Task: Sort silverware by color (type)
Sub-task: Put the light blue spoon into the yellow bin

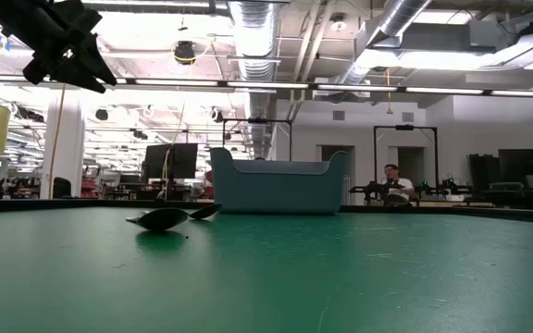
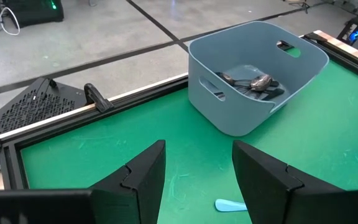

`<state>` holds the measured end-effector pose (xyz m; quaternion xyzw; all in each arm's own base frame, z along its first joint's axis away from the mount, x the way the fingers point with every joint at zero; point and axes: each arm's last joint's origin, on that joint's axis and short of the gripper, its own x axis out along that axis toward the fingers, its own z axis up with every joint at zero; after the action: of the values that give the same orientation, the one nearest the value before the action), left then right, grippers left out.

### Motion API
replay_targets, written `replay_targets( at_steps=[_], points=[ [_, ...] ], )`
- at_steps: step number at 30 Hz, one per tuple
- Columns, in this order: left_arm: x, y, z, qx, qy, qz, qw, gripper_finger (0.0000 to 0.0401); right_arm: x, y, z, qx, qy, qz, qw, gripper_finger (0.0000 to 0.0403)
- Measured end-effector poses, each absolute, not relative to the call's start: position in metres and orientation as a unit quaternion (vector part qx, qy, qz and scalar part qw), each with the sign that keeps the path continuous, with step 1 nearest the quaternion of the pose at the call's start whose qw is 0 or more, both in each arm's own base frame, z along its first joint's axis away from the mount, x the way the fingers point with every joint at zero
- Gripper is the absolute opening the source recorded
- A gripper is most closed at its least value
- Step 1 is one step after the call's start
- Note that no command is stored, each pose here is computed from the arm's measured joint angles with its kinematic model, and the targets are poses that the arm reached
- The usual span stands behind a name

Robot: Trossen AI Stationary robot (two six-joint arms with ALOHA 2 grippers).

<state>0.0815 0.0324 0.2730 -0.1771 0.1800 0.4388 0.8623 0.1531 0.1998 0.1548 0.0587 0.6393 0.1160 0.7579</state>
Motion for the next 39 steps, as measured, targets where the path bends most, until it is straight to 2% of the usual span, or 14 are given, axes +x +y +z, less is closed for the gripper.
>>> replay_targets(
  at_steps=[21, 30, 39],
  points=[
    [0.083, 0.031, 0.272, -0.185, 0.195, 0.405, 0.874, 0.017, 0.168, 0.22, 0.215, 0.071, 0.637, 0.129, 0.757, 0.0221],
    [0.084, 0.029, 0.272, -0.19, 0.214, 0.36, 0.888, 0.017, 0.175, 0.207, 0.228, 0.091, 0.667, 0.056, 0.738, 0.0221],
    [0.085, 0.027, 0.271, -0.172, 0.235, 0.317, 0.902, 0.017, 0.201, 0.191, 0.242, 0.116, 0.647, 0.047, 0.752, 0.0221]
  ],
)
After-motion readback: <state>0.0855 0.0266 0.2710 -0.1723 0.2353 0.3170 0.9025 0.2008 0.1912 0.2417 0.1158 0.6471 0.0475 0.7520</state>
